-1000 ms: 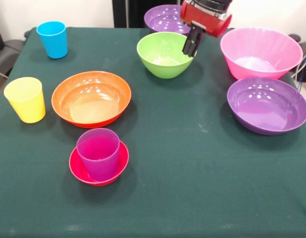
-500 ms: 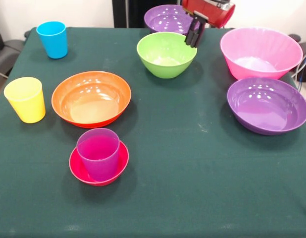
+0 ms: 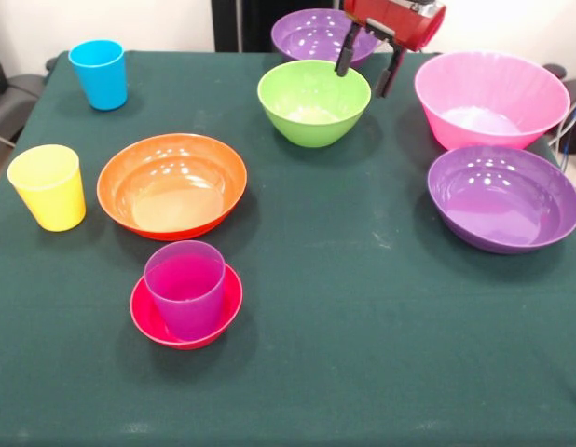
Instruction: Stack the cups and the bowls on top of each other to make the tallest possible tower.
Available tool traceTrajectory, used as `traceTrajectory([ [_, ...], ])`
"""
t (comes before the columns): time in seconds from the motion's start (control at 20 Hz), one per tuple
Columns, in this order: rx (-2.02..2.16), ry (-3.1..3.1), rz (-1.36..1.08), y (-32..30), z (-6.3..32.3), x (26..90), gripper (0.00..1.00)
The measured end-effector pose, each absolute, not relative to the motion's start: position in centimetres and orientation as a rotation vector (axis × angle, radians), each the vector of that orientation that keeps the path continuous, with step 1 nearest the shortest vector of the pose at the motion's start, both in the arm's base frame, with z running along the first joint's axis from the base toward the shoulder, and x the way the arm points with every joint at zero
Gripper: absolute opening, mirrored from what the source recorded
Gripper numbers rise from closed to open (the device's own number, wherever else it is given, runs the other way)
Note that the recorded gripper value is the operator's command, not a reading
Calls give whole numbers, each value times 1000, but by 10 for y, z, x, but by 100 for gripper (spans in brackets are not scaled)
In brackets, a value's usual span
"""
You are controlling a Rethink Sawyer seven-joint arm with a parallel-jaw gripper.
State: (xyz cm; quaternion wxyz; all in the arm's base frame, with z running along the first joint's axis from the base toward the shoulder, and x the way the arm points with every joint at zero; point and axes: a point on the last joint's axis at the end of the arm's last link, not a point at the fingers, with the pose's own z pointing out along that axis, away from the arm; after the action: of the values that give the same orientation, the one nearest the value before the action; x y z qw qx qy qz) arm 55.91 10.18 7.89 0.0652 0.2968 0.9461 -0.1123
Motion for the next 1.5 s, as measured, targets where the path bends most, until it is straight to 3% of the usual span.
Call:
traceTrajectory([
  [1.5,913,2864,-333,97,63,546,100],
])
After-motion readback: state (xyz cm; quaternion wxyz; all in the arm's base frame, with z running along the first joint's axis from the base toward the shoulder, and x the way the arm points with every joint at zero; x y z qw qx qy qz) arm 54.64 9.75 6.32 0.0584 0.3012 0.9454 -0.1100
